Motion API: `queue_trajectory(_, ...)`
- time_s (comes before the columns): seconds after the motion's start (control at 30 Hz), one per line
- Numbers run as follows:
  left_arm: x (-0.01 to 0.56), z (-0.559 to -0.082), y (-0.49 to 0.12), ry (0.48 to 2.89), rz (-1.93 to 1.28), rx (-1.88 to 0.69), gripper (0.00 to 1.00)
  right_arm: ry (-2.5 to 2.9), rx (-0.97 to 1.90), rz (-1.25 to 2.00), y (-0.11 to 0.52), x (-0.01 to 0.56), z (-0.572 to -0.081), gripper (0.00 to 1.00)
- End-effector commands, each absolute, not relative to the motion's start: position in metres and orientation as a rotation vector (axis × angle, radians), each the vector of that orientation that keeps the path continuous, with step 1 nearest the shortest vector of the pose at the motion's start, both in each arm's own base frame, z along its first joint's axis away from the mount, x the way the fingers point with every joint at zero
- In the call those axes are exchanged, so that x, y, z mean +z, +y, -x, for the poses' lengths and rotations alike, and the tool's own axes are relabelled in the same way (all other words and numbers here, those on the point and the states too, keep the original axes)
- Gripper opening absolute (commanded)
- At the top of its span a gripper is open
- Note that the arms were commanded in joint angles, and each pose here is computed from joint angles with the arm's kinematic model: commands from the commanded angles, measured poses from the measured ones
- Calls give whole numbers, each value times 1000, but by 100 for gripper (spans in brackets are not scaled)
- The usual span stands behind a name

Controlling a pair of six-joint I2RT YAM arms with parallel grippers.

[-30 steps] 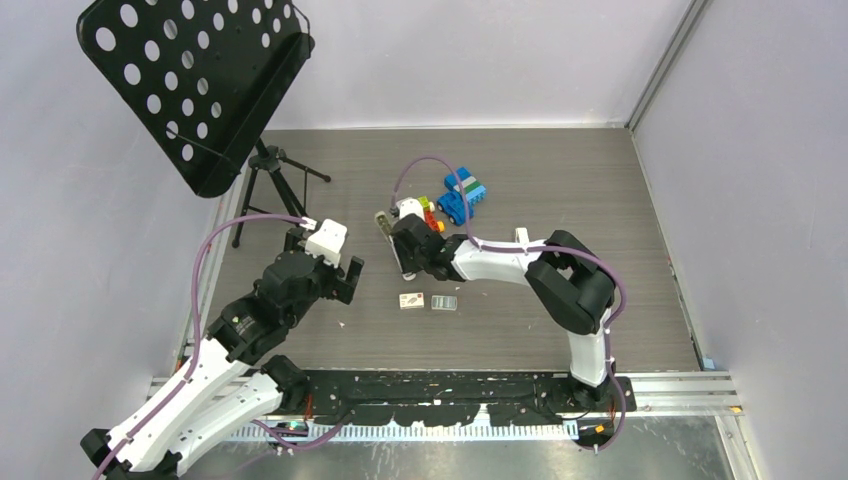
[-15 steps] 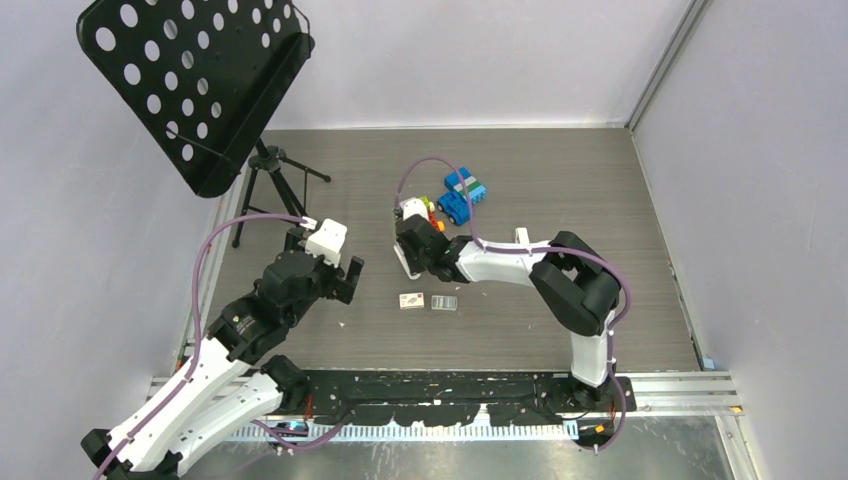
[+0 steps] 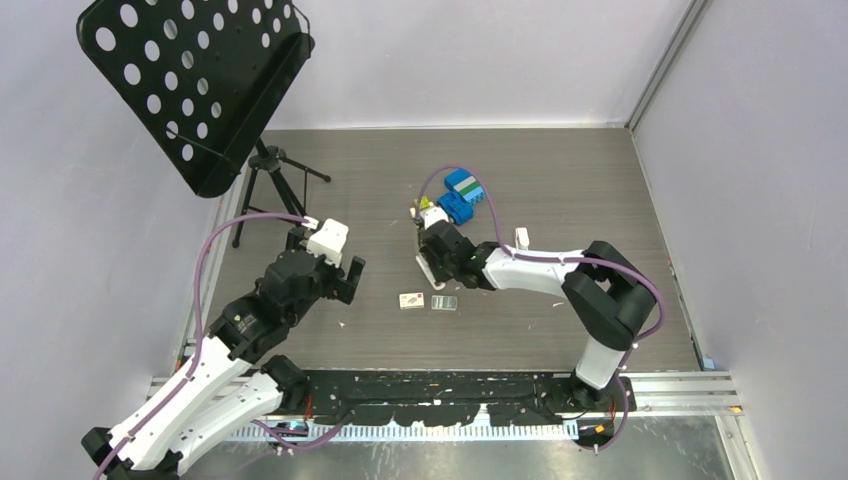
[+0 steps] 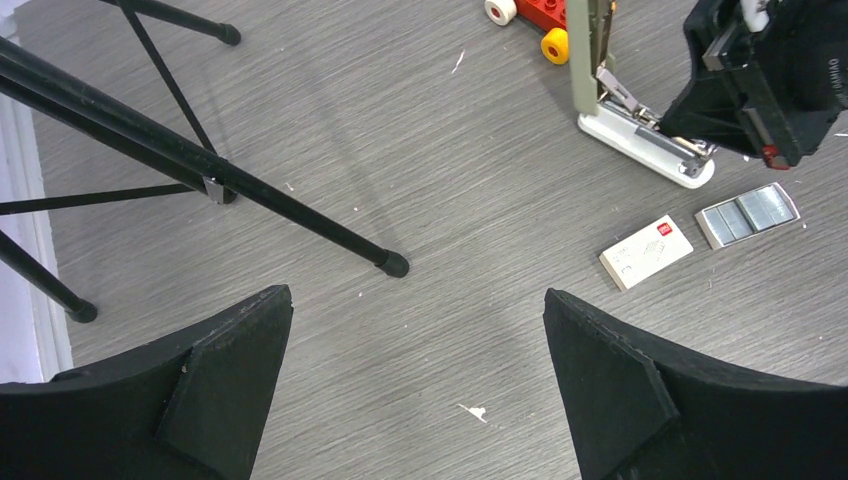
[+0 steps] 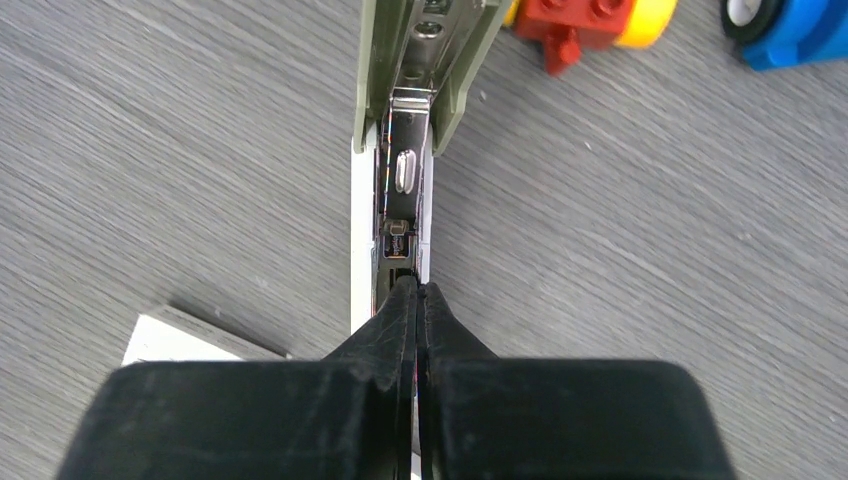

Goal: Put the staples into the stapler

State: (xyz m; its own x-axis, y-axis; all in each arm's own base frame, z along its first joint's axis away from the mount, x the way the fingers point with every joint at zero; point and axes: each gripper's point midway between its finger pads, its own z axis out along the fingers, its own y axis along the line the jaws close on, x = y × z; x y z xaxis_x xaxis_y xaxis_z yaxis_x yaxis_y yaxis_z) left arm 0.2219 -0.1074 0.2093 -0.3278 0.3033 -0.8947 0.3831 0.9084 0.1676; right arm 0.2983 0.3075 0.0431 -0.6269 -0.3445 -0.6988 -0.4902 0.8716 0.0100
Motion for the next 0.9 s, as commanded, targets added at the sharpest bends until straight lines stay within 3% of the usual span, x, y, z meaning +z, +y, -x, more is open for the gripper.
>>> queue_trajectory(0.0,215,-226,-113,1907,-488,-117,100,2304,211,635,286,50,-291,0)
queue_trajectory(0.37,212,-227,-112,1917,-491,-103,100,2271,223,670,296,51,-292,2)
queue_trajectory(0.73,212,-228,-112,1917,-489,-98,100,2264,213,634,297,73,-284,28)
queue_trajectory(0.87,212,-227,-111,1917,-488,-97,100,2262,189,562,289,87,-285,33)
